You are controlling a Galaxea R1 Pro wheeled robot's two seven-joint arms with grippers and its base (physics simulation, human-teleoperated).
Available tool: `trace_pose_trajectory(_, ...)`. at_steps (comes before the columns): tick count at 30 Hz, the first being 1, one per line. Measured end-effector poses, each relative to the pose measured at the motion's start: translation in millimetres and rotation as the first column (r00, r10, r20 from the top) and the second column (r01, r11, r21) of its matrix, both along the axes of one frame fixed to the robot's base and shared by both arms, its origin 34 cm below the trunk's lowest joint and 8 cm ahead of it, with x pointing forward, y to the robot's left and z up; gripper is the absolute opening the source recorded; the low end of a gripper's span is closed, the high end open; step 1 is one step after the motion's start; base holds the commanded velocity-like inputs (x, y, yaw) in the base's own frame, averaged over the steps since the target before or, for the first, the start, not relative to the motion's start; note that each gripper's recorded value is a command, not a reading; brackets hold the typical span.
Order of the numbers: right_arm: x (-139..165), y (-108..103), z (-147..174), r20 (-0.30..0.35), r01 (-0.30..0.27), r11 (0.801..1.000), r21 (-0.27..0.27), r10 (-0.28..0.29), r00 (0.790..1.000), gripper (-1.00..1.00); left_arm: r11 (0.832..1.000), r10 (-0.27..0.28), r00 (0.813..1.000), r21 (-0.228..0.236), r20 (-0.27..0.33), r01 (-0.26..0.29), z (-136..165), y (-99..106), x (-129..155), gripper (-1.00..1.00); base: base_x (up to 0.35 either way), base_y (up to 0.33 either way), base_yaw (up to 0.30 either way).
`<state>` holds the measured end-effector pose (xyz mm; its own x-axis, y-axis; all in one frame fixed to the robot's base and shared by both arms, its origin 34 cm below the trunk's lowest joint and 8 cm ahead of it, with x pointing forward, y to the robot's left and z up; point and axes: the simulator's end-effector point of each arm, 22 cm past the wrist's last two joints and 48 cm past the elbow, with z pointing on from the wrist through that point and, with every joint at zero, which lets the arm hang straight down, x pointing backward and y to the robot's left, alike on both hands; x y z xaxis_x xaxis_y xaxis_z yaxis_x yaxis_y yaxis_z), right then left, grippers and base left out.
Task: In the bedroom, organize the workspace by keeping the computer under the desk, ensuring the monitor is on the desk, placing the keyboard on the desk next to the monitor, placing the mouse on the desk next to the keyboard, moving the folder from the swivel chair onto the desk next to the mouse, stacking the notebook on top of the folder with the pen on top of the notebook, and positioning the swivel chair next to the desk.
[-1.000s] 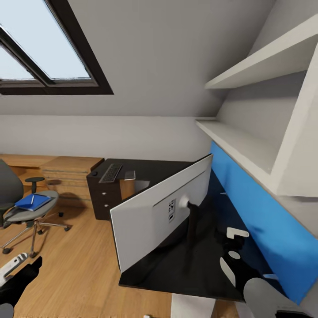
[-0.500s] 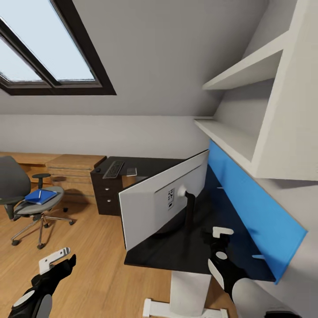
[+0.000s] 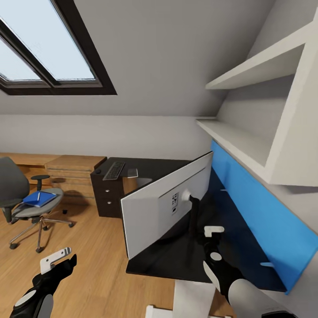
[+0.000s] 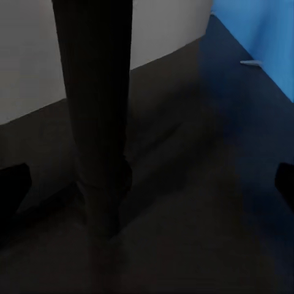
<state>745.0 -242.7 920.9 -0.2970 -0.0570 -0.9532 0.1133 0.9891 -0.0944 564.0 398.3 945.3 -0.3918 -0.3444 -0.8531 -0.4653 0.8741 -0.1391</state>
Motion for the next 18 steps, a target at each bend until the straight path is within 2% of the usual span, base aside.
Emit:
trace_pose_trajectory(6, 1.4, 2.0, 6.4, 0.032, -0.002, 1.000, 0.005, 0.002, 0.999, 1.00, 1.000, 0.000, 1.000, 0.002, 0.004, 0.000, 1.0, 0.7, 0.1, 1.00, 0.105, 0.073, 0.000)
trace_pose_trajectory(14, 1.6, 1.6, 6.7, 0.035, 0.000, 1.000, 0.005, 0.000, 0.999, 1.00, 1.000, 0.001, 1.000, 0.003, 0.003, -0.001, 0.8, 1.1, 0.2, 1.00, 0.077, 0.044, 0.000)
trace_pose_trajectory(18, 1.7, 0.3, 7.4, 0.036, 0.004, 1.000, 0.004, -0.004, 0.999, 1.00, 1.000, 0.001, 1.000, 0.003, 0.003, -0.001, 0.9, 0.6, 0.1, 1.00, 0.179, 0.002, 0.000)
